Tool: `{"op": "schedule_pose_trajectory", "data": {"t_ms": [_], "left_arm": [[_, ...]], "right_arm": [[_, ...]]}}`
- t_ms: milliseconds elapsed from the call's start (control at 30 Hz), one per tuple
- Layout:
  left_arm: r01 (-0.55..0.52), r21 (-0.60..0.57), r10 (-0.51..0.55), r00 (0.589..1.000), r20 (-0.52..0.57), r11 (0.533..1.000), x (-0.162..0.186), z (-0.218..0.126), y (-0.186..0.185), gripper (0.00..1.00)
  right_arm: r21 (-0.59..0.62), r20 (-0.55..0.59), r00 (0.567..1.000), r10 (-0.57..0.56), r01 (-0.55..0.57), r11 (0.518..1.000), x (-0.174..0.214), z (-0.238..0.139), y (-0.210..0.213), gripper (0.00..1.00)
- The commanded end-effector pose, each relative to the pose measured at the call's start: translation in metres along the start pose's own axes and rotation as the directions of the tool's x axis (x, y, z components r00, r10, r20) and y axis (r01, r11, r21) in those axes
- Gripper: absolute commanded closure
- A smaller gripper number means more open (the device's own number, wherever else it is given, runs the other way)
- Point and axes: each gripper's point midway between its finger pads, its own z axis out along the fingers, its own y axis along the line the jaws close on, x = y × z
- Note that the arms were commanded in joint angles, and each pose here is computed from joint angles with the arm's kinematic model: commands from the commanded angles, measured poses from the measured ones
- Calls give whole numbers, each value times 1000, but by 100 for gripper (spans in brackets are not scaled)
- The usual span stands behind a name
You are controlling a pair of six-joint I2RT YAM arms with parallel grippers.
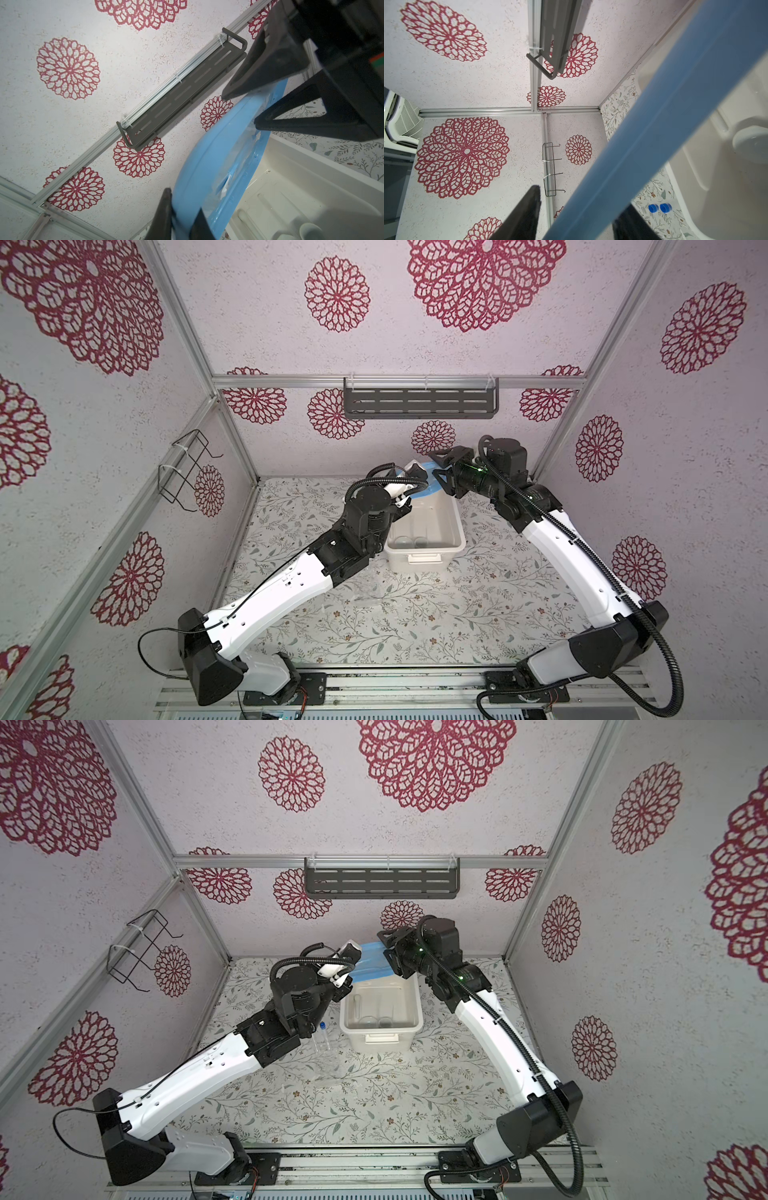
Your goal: Organize the chemistry lab equipment
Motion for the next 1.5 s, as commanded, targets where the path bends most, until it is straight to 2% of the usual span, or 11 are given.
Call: {"op": "schedule_pose_trajectory", "data": {"t_ms": [0,367,533,633,833,967,1267,1333,1367,1400,1467], "left_arm": [[20,-46,-16,997,80,999,-23,-6,12,88],[-4,-39,7,997,79,999,-21,-6,3,85],[2,-13,0,996,90,1000,-25,-12,-6,75],[4,6,-4,996,94,1000,-24,-16,-13,75],[10,42,-13,996,88,999,-21,-19,-29,72],[25,95,-33,996,81,995,-18,-21,-43,67],[-27,182,14,997,74,983,-13,-26,-84,69],[-30,195,15,997,77,980,-14,-27,-89,63],[-31,207,14,997,79,978,-14,-28,-93,54],[-27,220,9,997,78,975,-13,-30,-96,37],[-10,249,-10,997,77,969,-13,-32,-100,20]], "right_arm": [[-44,18,1000,13,-12,999,0,-6,16,51],[-33,25,999,35,-34,999,1,-7,4,60],[-123,37,999,23,-19,992,-1,-8,12,69],[-176,19,1000,-10,13,984,1,-7,21,73],[-191,26,999,-37,41,981,2,-12,19,79],[-167,42,999,-30,37,985,-1,-19,0,80],[-133,89,996,-27,38,990,1,-43,-31,79],[-119,101,994,-33,45,992,0,-48,-35,78],[-111,104,994,-35,47,993,0,-50,-38,78],[-103,103,994,-36,47,994,1,-51,-41,77],[-87,108,994,-29,39,995,1,-54,-50,75]]}}
